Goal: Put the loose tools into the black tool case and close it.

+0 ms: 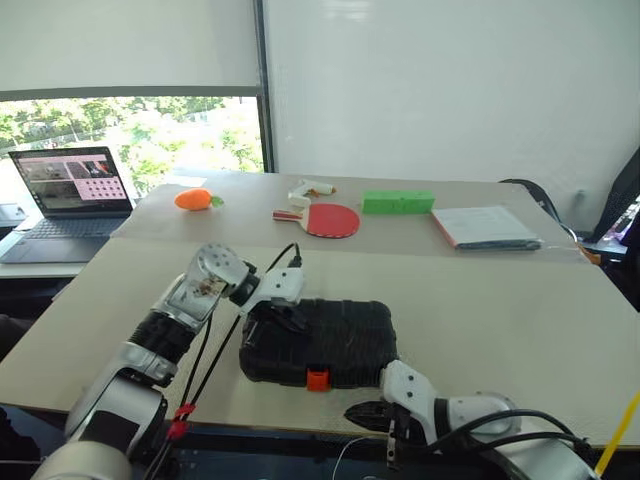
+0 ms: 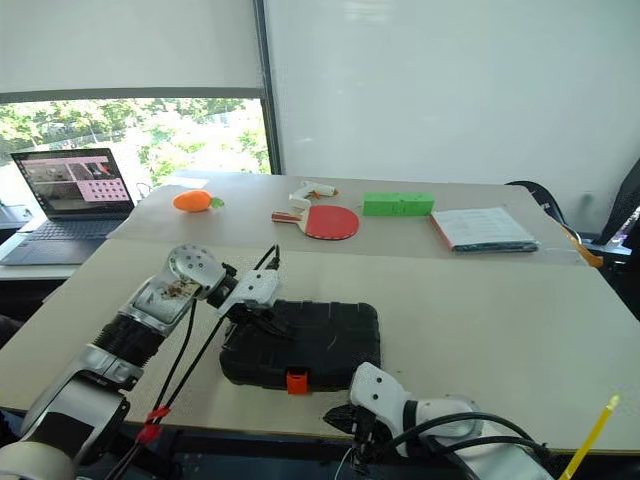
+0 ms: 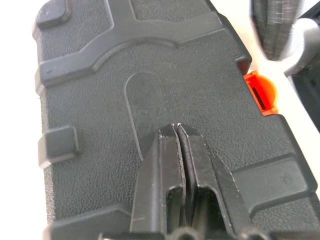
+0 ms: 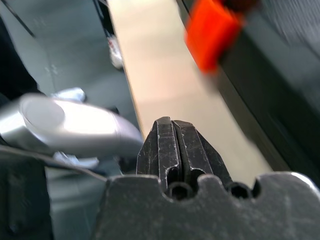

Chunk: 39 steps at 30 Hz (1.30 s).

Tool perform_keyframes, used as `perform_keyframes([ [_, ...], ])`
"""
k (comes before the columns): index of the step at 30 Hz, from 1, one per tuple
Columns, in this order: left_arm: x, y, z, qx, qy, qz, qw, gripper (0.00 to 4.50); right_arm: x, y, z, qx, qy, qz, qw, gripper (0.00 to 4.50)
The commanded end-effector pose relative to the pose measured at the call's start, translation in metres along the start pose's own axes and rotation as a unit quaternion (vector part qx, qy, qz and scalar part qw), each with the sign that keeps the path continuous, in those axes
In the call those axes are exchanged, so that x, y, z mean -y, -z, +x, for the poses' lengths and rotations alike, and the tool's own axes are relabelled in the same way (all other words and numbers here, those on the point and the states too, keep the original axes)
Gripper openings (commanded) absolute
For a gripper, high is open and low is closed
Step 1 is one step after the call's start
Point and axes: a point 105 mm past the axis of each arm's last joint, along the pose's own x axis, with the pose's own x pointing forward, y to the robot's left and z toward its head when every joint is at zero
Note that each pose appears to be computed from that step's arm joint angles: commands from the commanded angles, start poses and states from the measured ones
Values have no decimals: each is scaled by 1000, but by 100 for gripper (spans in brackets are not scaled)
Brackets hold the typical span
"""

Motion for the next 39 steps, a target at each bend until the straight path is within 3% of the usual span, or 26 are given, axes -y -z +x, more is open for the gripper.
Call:
perform_keyframes([
  [1, -14, 7, -32, -19, -69, -29, 997, 14, 5, -4, -17, 7, 12, -23, 1000, 0],
  [3, -33, 14, -46, -35, -131, -38, 990, 14, 10, -3, -23, 8, 25, -22, 999, 0],
  [6, -68, 31, -61, -84, -243, -39, 966, 81, 20, -3, -25, 12, 47, -25, 998, 0],
  [10, -86, 40, -52, -109, -273, -42, 955, 228, 29, -5, -20, 19, 57, -34, 998, 0],
  [16, -72, 47, -32, -109, -198, -42, 973, 439, 44, -12, -14, 26, 78, -53, 995, 0],
  [20, -46, 52, -30, -100, -117, -51, 987, 445, 64, -12, -17, 22, 122, -59, 991, 0],
  [26, -60, 56, -58, -119, -196, -56, 972, 445, 38, -10, -24, 21, 56, -48, 997, 0],
  [28, -68, 43, -68, -100, -216, -54, 970, 445, 28, -10, -27, 21, 32, -45, 998, 0],
  [30, -74, 13, -74, -43, -211, -55, 975, 445, 21, -8, -30, 16, 7, -42, 999, 0],
  [34, -46, -41, -63, 56, -90, -53, 993, 445, 15, -7, -34, 11, -26, -46, 999, 0],
  [36, -21, -45, -47, 44, -27, -42, 998, 445, 14, -9, -34, 12, -40, -49, 998, 0],
  [39, 1, -28, -27, -10, 24, -34, 999, 445, 15, -12, -31, 15, -50, -54, 997, 0],
])
